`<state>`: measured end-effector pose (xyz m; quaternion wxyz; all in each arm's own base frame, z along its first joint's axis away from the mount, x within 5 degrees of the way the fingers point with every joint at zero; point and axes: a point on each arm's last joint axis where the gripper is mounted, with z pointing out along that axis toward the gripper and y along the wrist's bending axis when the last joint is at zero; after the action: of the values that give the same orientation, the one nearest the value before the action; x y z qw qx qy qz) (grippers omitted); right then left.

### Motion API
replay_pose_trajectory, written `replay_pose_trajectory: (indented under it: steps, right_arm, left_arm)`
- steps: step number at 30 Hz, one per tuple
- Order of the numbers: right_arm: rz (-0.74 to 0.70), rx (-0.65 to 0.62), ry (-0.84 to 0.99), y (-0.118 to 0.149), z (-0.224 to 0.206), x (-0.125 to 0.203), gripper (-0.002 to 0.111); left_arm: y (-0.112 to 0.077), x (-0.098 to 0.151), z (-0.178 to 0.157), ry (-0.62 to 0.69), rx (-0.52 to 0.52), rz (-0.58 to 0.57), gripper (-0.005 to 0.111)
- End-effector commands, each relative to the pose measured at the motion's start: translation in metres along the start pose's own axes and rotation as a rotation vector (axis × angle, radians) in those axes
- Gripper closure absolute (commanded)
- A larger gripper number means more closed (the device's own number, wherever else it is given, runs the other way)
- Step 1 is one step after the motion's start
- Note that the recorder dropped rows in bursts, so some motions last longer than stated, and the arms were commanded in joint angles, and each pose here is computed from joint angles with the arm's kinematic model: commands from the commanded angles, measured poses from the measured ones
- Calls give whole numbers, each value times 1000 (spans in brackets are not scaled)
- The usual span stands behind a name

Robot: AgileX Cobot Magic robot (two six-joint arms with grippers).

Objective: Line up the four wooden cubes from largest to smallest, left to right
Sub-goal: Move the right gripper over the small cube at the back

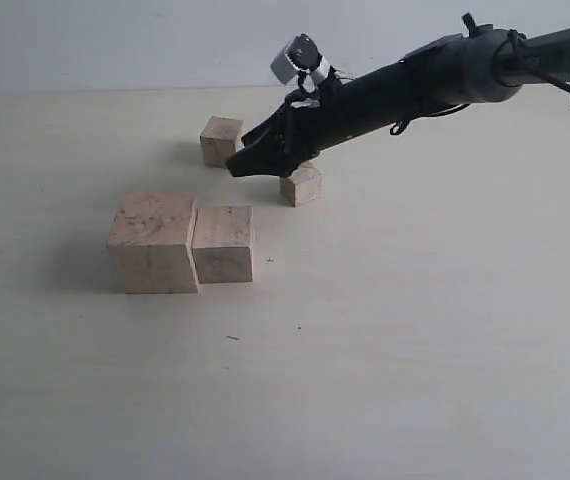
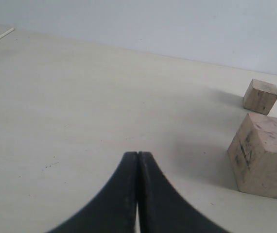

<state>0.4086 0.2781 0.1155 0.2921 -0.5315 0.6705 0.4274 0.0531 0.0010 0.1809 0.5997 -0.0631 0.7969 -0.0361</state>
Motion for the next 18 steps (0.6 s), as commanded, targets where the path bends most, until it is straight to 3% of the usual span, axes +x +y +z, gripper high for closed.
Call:
replay_pose_trajectory:
  steps: [1, 5, 11, 15, 18]
  right_arm:
    - [-42, 39, 24, 21, 17, -33, 30]
    - [-101, 174, 222, 30, 35, -53, 28]
    - [130, 324, 174, 48, 48, -90, 34]
    - [312, 398, 100, 53, 54, -102, 44]
    - [394, 483, 109, 52, 52, -106, 44]
  left_arm:
    - [0, 0, 0, -10, 3, -7, 107]
    - [0, 0, 0, -10, 3, -7, 107]
    - [0, 0, 0, -10, 3, -7, 107]
    - [0, 0, 0, -10, 3, -7, 107]
    - [0, 0, 0, -10, 3, -7, 107]
